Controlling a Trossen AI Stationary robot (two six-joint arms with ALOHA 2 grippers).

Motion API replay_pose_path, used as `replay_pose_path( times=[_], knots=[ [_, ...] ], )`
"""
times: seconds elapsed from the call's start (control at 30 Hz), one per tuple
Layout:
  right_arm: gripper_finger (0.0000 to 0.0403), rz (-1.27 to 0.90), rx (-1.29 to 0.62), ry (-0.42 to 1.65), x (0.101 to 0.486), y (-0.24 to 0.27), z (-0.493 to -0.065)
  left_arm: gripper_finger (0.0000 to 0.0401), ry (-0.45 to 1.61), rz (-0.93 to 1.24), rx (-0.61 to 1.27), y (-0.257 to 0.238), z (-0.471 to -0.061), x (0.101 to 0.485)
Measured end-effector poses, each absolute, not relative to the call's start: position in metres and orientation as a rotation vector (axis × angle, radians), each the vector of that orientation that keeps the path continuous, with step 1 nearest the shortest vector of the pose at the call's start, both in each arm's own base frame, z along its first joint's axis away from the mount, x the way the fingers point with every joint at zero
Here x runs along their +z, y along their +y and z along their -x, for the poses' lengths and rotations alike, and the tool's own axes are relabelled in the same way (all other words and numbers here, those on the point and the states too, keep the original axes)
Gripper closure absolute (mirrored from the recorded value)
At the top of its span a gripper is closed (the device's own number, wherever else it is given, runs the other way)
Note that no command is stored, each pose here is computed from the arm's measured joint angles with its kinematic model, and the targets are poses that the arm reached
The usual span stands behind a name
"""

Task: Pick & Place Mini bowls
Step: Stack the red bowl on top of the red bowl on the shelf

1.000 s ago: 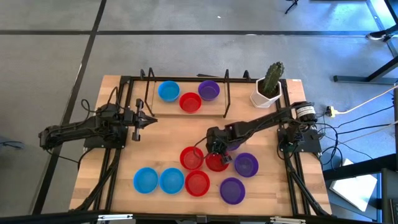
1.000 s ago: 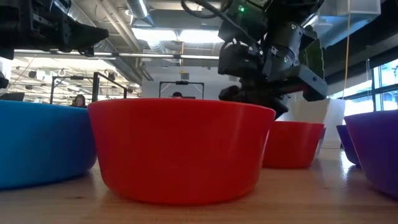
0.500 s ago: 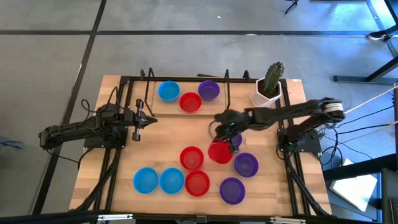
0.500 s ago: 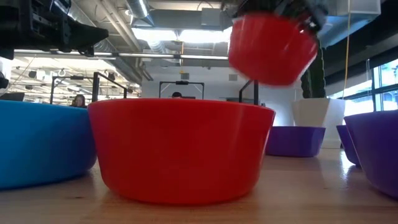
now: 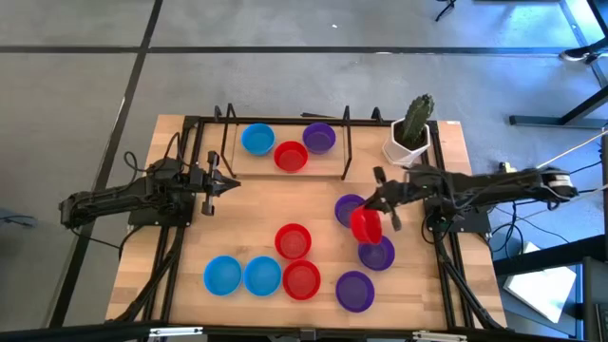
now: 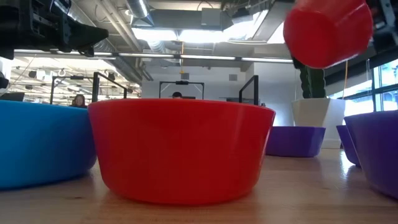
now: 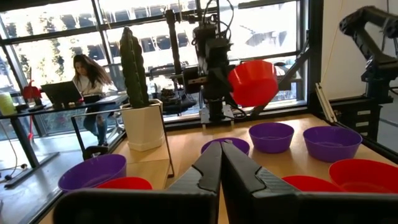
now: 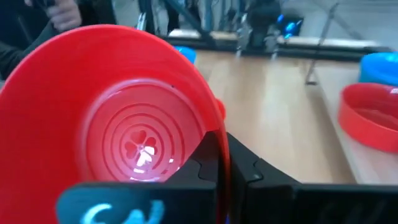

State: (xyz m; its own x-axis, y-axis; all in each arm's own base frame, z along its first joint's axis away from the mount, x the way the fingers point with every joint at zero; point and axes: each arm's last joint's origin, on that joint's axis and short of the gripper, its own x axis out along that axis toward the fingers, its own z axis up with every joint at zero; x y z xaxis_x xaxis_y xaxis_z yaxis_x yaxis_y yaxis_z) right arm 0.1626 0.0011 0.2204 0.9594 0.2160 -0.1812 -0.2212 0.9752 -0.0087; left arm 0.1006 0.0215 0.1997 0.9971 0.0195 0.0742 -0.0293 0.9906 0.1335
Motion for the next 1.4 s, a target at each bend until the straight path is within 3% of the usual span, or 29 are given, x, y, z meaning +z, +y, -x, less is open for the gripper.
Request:
replay_pose_path(
  times=[0.37,0.67,0.87,1.13,1.4],
  knots=[
    [0.0399,0.031,0.124,0.067,0.193,-0.001,-0.142,0.0398,-0.073,-0.135,0.025,0.021,-0.101,0.200],
    [0.0399,0.039,-0.112,0.092,0.209,-0.003,-0.160,0.0393,-0.073,-0.137,0.025,0.021,-0.101,0.200],
    [0.0400,0.123,-0.216,0.161,0.255,-0.006,-0.207,0.0398,-0.073,-0.138,0.025,0.021,-0.101,0.200],
    [0.0401,0.178,-0.316,0.506,0.322,-0.039,-0.307,0.0394,-0.073,-0.138,0.025,0.021,-0.101,0.200],
    [0.0401,0.105,-0.282,0.797,0.336,-0.105,-0.392,0.0398,-0.059,-0.134,0.024,0.021,-0.101,0.198]
  ],
)
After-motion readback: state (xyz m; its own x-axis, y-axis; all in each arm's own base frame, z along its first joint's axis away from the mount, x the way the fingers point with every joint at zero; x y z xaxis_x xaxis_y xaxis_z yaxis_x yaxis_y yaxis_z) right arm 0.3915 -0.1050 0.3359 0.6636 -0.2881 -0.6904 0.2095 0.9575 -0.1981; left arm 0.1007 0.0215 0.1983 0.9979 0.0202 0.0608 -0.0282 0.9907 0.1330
